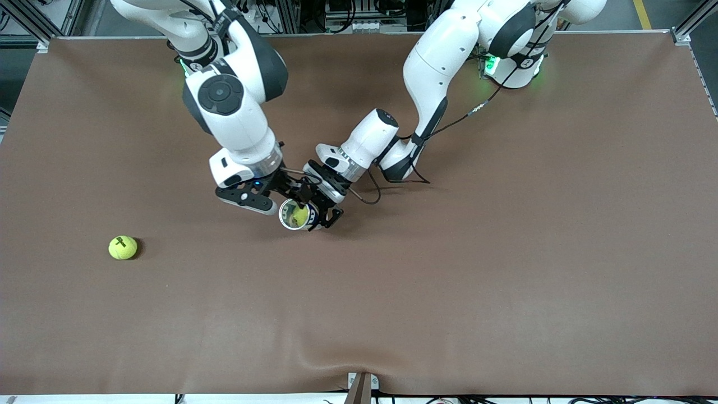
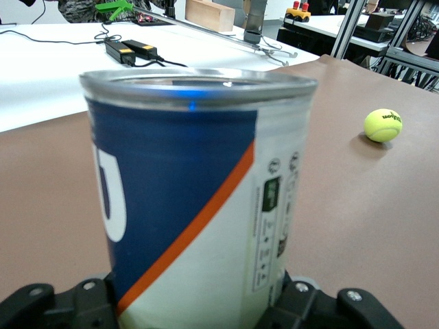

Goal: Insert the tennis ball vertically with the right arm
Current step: 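Open the right gripper to release the ball into the can, then move the right gripper to the second yellow tennis ball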

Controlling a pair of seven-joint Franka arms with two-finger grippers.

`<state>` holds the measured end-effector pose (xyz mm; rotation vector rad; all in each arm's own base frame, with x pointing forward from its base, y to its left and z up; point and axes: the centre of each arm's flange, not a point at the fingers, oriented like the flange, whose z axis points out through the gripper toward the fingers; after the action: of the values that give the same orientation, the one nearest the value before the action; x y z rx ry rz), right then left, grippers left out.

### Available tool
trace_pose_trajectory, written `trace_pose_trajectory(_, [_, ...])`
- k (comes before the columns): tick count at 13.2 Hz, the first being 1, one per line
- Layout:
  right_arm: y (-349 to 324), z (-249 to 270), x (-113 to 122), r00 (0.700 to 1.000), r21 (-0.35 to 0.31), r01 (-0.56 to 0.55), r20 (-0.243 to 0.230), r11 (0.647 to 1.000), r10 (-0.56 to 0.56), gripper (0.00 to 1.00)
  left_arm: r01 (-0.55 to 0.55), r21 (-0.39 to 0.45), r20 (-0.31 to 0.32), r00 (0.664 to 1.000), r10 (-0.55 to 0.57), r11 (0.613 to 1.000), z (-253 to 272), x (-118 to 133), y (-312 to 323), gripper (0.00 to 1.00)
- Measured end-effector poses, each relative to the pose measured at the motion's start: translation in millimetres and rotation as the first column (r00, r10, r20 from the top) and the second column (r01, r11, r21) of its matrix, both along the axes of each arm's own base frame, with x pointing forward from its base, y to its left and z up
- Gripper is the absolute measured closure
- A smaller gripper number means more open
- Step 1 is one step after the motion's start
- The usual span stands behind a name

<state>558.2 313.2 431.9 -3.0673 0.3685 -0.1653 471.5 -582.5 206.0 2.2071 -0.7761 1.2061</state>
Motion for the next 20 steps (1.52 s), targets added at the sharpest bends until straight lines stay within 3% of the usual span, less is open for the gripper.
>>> trace_pose_trajectory(3, [-107,25,29,0.983,-0.071,-0.178,-0.044,0.981,0.176,0.00,0.001,-0.011,0.010,1.000,-0.001,1.000,6,2,-3,0.28])
trace_pose_trajectory(6, [-224,21,53,0.957,-0.089,-0.287,-0.080,0.954,0.280,0.00,0.006,0.012,0.036,0.999,-0.006,1.000,3,3,-3,0.27])
trace_pose_trajectory(11, [-360,-70,64,0.925,-0.106,-0.380,-0.020,0.919,0.380,0.00,0.045,0.079,0.084,0.995,-0.052,0.996,-21,9,1,0.26])
trace_pose_trajectory(13, [-395,-109,67,0.925,-0.107,-0.377,-0.006,0.920,0.379,0.00,0.049,0.079,0.091,0.994,-0.056,0.996,-23,9,-1,0.25])
trace_pose_trajectory(16, [-422,-132,72,0.920,-0.164,-0.380,0.028,0.910,0.390,0.00,0.050,0.076,0.095,0.994,-0.057,0.996,-24,10,-3,0.19])
trace_pose_trajectory(20, [-434,-159,70,0.912,-0.178,-0.405,-0.009,0.897,0.410,0.00,0.051,0.074,0.096,0.994,-0.058,0.996,-23,10,-4,0.16])
